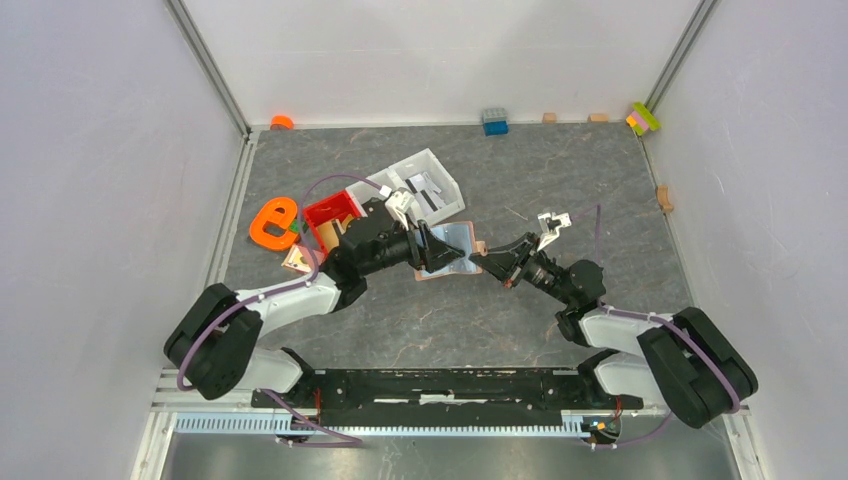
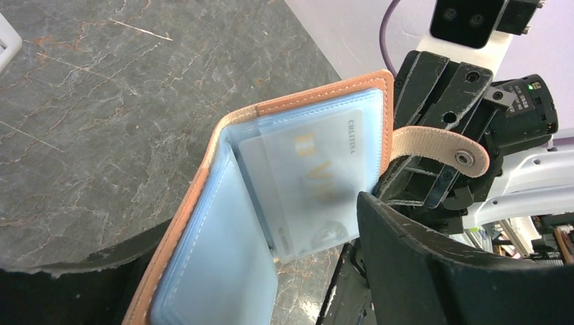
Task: Take the credit cards out of the card holder
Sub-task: Remove the credit card from the card holder.
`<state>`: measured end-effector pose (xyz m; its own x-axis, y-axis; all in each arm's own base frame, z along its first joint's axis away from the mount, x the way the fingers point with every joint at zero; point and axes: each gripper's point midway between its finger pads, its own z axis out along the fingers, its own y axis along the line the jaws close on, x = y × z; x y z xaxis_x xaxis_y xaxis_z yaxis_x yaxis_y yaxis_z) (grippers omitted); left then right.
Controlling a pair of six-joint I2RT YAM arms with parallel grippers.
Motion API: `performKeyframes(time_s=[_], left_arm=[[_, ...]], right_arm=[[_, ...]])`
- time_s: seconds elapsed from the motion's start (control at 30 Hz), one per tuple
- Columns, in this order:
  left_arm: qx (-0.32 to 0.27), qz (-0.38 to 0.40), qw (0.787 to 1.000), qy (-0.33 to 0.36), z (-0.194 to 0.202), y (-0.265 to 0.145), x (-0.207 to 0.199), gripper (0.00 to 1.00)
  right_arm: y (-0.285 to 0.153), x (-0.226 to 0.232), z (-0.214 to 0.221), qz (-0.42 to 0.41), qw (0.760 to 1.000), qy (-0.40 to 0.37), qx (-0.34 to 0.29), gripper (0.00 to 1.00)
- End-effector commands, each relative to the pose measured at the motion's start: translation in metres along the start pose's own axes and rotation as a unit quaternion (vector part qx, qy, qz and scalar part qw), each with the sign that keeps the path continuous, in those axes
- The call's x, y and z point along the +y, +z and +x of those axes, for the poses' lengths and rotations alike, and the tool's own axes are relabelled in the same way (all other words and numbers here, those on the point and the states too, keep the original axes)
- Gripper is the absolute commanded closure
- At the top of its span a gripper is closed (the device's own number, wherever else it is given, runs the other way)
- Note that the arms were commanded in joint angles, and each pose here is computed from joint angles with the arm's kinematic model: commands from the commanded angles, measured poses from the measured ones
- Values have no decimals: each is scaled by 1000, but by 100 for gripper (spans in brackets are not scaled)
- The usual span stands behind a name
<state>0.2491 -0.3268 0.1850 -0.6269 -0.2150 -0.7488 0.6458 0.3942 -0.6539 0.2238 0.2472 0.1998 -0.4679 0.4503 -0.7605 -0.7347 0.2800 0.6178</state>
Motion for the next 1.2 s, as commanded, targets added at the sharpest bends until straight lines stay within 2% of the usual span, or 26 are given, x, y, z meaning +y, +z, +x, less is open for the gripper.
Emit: performKeyframes(time_s=[0.0,0.07,0.17,0.23,0.3,0.37,0.4,0.47,0.63,0.7,0.77,0.87,0.93,0.97,1.07,1.17], left_arm=[[-9,35,999,11,-2,0,-13,18],[-7,38,999,10,-2,1,-14,22],[4,40,999,5,1,5,-13,47],[8,41,999,-2,2,8,-12,72],[9,39,999,-6,2,9,-11,88],[7,35,999,-6,1,8,-9,97],[5,32,999,-5,0,8,-9,98],[2,24,1000,-4,-1,6,-7,98],[1,11,1000,-4,0,6,-2,98],[2,16,1000,-4,-1,6,-4,98],[2,20,1000,-3,-1,6,-6,98],[-1,20,1000,0,-2,4,-7,98],[-3,15,1000,0,-3,4,-6,98],[-3,13,1000,0,-2,4,-5,98],[0,13,1000,-1,-1,5,-4,98],[0,13,1000,-2,-1,5,-4,98]], right_arm=[[2,28,-12,-65,998,-6,-17,100],[3,29,-10,-69,997,-1,-14,100],[2,35,-12,-87,996,9,-17,99],[2,38,-12,-93,995,13,-19,99],[2,38,-13,-92,995,11,-21,95],[1,34,-13,-82,996,7,-22,86],[1,32,-13,-77,997,3,-23,79],[0,28,-13,-62,998,-3,-24,75],[-1,26,-15,-54,998,-18,-29,88],[1,22,-13,-46,998,-18,-24,90],[3,13,-8,-28,999,-13,-11,84],[3,9,-7,-19,1000,-16,-9,69],[3,7,-7,-13,1000,-20,-7,65],[2,6,-7,-11,1000,-23,-8,65],[2,8,-8,-14,999,-26,-10,76],[2,16,-10,-33,999,-25,-16,80]])
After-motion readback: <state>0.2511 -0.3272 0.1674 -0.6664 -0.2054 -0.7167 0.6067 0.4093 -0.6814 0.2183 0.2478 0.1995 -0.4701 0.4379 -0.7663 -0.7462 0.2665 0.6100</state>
